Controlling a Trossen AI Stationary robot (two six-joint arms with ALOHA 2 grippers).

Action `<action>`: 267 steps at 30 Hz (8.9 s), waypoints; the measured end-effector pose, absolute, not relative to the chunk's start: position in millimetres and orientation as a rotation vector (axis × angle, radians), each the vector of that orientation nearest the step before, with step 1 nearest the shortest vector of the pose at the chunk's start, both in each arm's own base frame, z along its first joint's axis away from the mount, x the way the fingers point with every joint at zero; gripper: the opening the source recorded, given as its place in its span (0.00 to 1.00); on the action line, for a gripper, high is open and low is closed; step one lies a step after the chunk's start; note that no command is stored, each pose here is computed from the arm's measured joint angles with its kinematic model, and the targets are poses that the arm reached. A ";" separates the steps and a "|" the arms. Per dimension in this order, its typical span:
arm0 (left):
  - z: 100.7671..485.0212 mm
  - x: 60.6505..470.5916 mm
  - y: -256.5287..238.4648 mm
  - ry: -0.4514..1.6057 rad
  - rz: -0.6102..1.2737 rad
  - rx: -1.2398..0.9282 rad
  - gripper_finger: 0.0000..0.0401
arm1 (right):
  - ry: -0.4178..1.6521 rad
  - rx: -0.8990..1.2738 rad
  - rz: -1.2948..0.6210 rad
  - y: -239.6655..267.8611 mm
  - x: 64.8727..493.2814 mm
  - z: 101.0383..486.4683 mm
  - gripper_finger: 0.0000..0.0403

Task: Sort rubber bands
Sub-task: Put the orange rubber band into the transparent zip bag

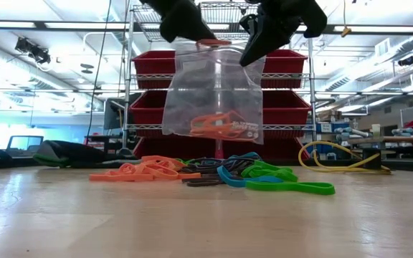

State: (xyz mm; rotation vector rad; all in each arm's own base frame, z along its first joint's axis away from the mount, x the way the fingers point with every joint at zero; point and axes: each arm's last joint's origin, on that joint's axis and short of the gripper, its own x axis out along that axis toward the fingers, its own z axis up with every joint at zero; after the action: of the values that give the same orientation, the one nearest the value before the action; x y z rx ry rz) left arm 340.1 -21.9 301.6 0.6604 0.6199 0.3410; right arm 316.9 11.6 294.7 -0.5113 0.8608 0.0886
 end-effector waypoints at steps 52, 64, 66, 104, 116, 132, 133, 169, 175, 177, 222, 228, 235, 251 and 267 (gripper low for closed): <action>314.9 339.0 -31.0 0.612 0.419 0.735 0.00 | 0.861 -0.510 0.089 11.7 316.9 294.7 0.00; 314.3 335.8 -55.1 0.577 0.355 0.709 0.00 | 0.861 -0.510 0.088 11.7 316.9 294.7 0.00; 314.2 335.3 -57.5 0.575 0.350 0.705 0.00 | 0.860 -0.510 0.088 11.6 317.0 294.7 0.00; 322.2 282.1 -47.2 0.759 0.479 0.478 0.54 | 0.872 -0.503 0.088 11.8 316.1 294.0 0.00; 215.9 248.7 -41.8 0.843 0.417 0.329 0.54 | 0.865 -0.515 0.102 16.0 316.1 294.2 0.00; 135.2 222.0 7.4 0.712 0.330 0.037 0.48 | 0.826 -0.510 0.093 15.6 319.1 296.7 0.00; 134.6 221.9 9.5 0.706 0.302 0.017 0.47 | 0.819 -0.509 0.094 15.6 319.5 297.1 0.00; 125.1 247.1 32.0 0.714 0.116 -0.071 0.01 | 0.816 -0.491 0.105 15.8 319.6 297.1 0.00; 133.1 252.1 32.8 0.894 0.129 -0.051 0.00 | 0.830 -0.477 0.104 15.9 318.6 296.1 0.00; 142.4 252.6 33.3 0.933 0.149 -0.021 0.00 | 0.834 -0.477 0.105 15.9 318.3 295.8 0.00; 291.5 313.6 1.0 0.565 0.323 0.371 0.00 | 0.933 -0.509 0.149 15.8 344.8 254.9 0.00; 287.9 315.0 0.8 0.598 0.336 0.398 0.00 | 0.933 -0.523 0.140 15.5 343.3 257.0 0.00; 281.5 311.3 -3.6 0.679 0.327 0.465 0.00 | 0.906 -0.536 0.135 18.0 345.6 261.9 0.00; 278.6 310.9 -41.2 0.669 0.177 0.630 0.00 | 0.869 -0.542 0.141 22.3 348.7 270.7 0.00; 263.1 319.8 -45.7 0.719 0.165 0.718 0.01 | 0.859 -0.541 0.140 22.4 349.3 271.4 0.00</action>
State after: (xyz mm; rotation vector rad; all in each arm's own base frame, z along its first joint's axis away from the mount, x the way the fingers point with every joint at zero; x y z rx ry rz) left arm 319.8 -45.7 263.1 0.7177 0.7192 0.1652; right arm 349.3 22.4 271.4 -0.5408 0.8592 0.1395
